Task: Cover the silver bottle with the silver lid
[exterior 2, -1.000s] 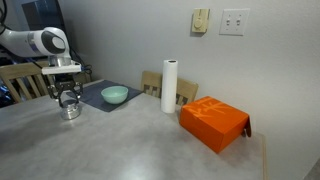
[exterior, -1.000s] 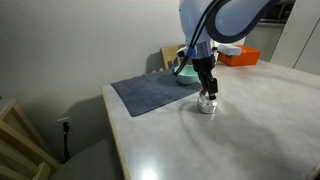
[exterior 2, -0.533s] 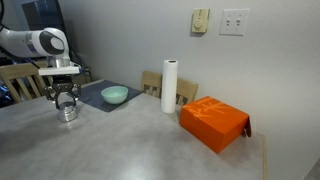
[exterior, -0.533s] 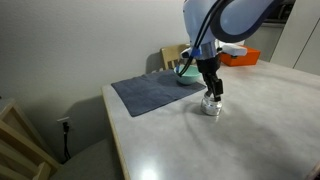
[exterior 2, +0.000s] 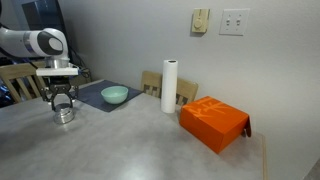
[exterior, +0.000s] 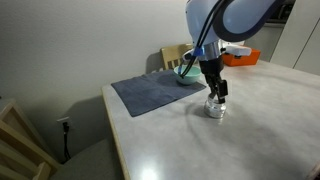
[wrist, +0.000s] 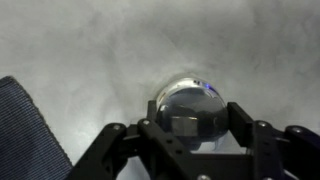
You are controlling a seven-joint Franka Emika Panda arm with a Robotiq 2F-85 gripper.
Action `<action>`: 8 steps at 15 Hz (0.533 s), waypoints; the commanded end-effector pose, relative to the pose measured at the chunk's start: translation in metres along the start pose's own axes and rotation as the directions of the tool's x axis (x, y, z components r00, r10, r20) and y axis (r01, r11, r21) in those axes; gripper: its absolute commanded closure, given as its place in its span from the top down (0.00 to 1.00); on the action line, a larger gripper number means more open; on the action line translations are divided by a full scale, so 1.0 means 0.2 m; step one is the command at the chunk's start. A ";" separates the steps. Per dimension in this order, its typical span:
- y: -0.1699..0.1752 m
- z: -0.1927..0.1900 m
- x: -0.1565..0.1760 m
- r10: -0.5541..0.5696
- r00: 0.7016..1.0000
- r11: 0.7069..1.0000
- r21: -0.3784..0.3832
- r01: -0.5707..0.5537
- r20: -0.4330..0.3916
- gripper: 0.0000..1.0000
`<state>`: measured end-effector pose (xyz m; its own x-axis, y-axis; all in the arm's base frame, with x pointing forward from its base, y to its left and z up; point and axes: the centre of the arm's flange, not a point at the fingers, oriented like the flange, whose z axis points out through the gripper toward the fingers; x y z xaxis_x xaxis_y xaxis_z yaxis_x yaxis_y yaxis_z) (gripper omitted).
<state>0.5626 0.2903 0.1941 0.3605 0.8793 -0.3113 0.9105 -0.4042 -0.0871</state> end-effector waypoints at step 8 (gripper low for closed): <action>-0.14 0.18 -0.08 -0.018 1.000 1.000 -0.010 0.018 -0.002 0.44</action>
<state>0.5424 0.2954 0.1931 0.3326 0.8868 -0.3208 0.9184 -0.3819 -0.1036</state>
